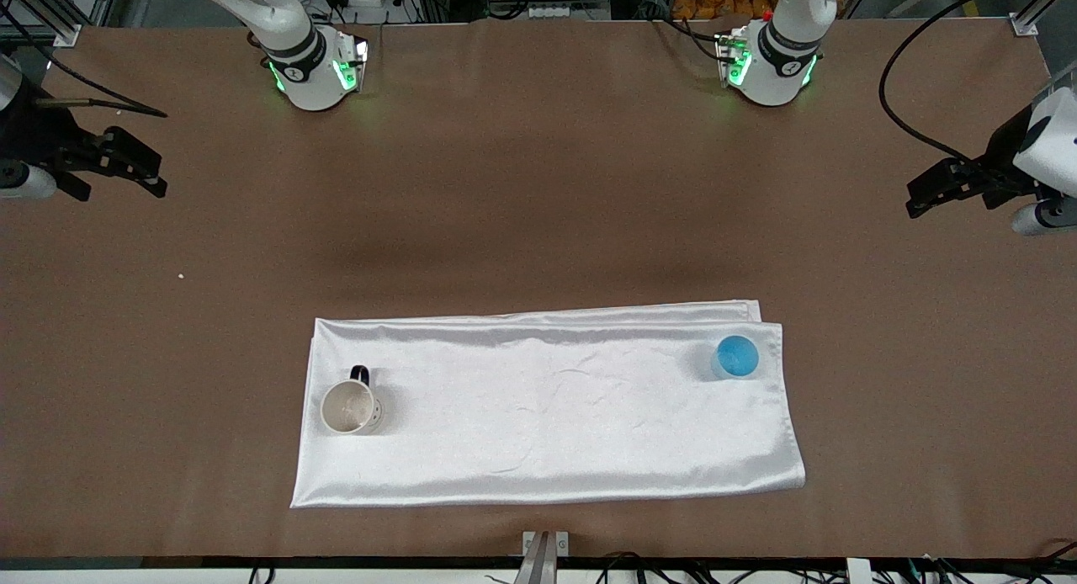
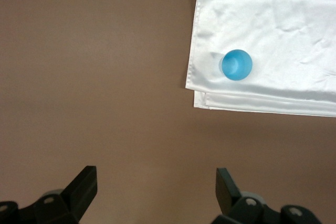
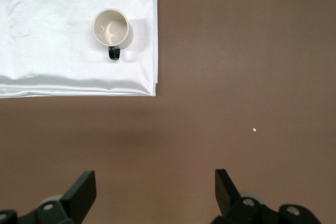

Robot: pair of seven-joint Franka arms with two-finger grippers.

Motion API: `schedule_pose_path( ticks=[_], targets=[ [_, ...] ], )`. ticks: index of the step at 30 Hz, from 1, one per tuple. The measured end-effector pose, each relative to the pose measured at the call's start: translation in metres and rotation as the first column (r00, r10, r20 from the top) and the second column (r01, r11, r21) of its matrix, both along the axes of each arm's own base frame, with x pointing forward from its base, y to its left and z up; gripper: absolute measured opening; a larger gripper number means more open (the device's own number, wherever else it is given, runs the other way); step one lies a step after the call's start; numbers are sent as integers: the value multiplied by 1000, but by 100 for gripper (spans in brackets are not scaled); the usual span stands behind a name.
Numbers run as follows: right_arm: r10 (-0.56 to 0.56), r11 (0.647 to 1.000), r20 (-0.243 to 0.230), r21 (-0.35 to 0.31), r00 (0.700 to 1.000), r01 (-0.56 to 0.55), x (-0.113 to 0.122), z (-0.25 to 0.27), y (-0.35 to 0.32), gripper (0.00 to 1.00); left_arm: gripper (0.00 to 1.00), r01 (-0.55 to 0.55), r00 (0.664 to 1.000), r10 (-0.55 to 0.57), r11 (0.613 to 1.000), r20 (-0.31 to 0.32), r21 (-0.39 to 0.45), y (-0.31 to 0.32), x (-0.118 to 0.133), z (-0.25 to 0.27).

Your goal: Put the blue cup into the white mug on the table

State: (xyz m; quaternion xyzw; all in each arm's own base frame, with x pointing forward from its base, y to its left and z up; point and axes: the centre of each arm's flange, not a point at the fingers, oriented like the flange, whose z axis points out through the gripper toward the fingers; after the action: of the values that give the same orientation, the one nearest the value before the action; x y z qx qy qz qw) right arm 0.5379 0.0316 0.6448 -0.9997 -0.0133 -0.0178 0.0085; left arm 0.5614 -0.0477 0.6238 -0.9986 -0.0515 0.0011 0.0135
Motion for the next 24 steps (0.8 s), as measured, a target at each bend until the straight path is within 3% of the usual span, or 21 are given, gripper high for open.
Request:
schedule_pose_path(
  ticks=[16, 24],
  targets=[
    [0, 1000, 0, 0, 1000, 0, 0, 0, 0, 100, 100, 19, 1000, -19, 1000, -12, -21, -2, 1, -7],
    [-1, 1000, -5, 0, 1000, 1, 1, -2, 1, 100, 100, 25, 1000, -25, 999, -7, -35, -6, 15, -27]
  ],
)
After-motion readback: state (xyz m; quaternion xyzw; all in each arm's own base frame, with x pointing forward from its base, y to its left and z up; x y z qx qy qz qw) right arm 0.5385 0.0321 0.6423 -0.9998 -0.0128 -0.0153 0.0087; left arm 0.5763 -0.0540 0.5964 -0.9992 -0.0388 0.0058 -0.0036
